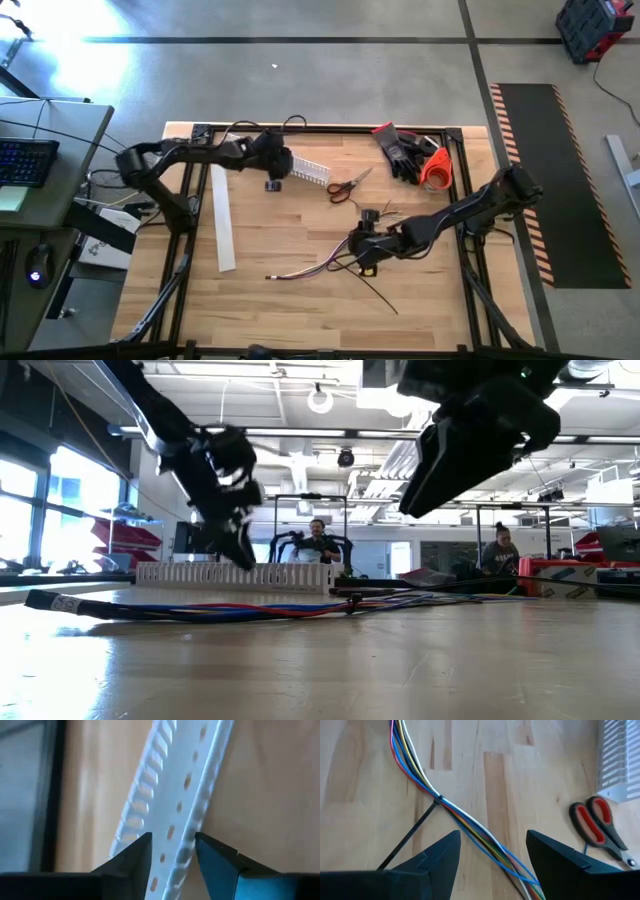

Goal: Ziptie cables
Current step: Put the zip tied cables into the white cable duct

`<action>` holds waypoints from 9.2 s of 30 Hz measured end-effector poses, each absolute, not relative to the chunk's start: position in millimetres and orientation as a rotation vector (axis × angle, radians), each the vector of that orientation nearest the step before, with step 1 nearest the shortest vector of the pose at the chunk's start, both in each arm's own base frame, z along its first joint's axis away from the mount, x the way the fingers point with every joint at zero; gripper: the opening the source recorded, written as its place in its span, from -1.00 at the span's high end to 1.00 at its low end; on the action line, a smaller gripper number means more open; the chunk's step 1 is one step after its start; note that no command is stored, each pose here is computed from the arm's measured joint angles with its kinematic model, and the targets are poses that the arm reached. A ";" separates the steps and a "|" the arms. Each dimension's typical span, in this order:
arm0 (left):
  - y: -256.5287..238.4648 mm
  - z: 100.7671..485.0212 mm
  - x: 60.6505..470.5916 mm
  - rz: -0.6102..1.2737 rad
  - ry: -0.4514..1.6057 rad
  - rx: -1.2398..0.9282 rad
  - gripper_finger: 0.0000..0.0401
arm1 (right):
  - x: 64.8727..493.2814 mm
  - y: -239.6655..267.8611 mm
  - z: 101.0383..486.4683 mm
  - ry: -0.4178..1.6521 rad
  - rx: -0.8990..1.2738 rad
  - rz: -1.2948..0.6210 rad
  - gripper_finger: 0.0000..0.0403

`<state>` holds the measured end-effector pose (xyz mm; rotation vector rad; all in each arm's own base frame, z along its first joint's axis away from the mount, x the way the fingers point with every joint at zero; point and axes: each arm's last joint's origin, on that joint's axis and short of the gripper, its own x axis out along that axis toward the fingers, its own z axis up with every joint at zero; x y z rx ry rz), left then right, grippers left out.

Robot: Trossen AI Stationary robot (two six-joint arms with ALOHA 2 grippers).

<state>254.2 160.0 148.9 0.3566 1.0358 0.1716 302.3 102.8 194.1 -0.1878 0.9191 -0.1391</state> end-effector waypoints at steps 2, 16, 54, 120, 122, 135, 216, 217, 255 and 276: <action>168.0 138.1 255.5 0.156 1.072 0.344 0.27 | 301.6 102.6 195.5 0.917 -0.188 -0.139 -0.07; 144.1 133.6 282.6 0.010 1.250 0.247 0.97 | 302.9 52.1 156.1 0.955 -0.301 0.167 -0.07; -3.3 176.7 347.4 -0.111 1.128 0.134 1.00 | 265.4 91.7 135.7 1.371 0.283 0.057 0.98; -60.9 119.0 310.2 -0.371 1.187 0.285 0.36 | 251.8 153.7 133.2 1.067 0.283 0.023 0.99; -61.0 118.6 309.7 -0.365 1.198 0.251 0.41 | 249.9 156.9 133.3 1.063 0.281 0.024 0.99; -82.1 140.1 292.3 -0.324 1.204 0.246 0.97 | 250.6 163.9 136.8 0.959 0.220 -0.003 0.99; -103.8 250.2 231.7 -0.269 0.837 0.213 0.99 | 269.9 160.1 100.2 0.891 -0.024 -0.041 0.09; -101.9 254.2 228.3 -0.262 0.822 0.213 0.99 | 269.9 160.1 100.2 0.891 -0.025 -0.041 0.10; -4.4 178.5 199.0 0.063 1.071 0.322 1.00 | 293.5 111.5 173.4 1.253 -0.379 -0.510 1.00; 0.7 165.9 193.8 0.165 1.088 0.176 0.38 | 299.9 100.3 171.0 1.376 -0.252 -0.356 1.00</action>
